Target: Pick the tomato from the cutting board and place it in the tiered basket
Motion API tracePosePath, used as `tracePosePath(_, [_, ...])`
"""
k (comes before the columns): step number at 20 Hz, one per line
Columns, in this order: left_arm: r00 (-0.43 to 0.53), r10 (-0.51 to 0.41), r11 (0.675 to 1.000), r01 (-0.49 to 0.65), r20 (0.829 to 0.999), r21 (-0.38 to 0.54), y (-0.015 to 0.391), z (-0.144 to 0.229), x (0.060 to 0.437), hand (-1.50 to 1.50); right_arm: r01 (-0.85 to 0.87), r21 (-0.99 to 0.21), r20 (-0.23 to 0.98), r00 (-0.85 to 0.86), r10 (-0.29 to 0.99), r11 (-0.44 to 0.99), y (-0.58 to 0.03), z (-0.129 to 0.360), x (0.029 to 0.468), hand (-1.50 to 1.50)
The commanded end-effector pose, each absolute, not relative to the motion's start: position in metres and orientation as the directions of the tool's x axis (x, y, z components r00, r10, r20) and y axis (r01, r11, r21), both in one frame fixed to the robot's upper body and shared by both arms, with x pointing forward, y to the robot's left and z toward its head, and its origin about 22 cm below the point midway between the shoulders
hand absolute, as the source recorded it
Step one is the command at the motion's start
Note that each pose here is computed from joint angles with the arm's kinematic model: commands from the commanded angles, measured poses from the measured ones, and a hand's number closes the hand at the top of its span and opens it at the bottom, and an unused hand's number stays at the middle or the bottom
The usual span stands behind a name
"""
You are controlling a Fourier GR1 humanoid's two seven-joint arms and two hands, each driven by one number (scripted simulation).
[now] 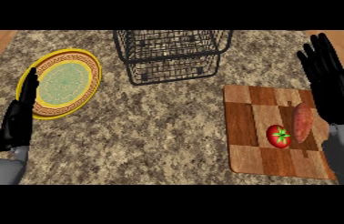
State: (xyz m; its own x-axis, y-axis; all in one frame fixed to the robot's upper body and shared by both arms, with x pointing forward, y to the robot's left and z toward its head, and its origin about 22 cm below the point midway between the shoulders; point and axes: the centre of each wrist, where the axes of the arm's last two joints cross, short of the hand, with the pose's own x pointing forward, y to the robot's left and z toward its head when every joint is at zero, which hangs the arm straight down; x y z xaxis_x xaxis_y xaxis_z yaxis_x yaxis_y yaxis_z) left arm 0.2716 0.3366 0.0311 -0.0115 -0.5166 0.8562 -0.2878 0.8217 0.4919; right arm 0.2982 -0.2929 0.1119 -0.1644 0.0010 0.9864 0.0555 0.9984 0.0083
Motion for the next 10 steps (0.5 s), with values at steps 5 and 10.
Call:
tracePosePath(5, [-0.102, -0.293, 0.943, -0.193, 0.951, 0.27, 0.265, 0.021, 0.275, 0.0, -0.157, 0.262, 0.865, -0.4, -0.304, 0.952, -0.361, 0.131, 0.289, 1.5])
tracePosePath(10, [-0.113, -0.201, 0.977, -0.096, 0.973, 0.191, 0.232, 0.023, 0.274, 0.0, -0.123, 0.533, 0.818, -0.179, -0.547, 0.837, -0.38, 0.05, 0.278, -1.5])
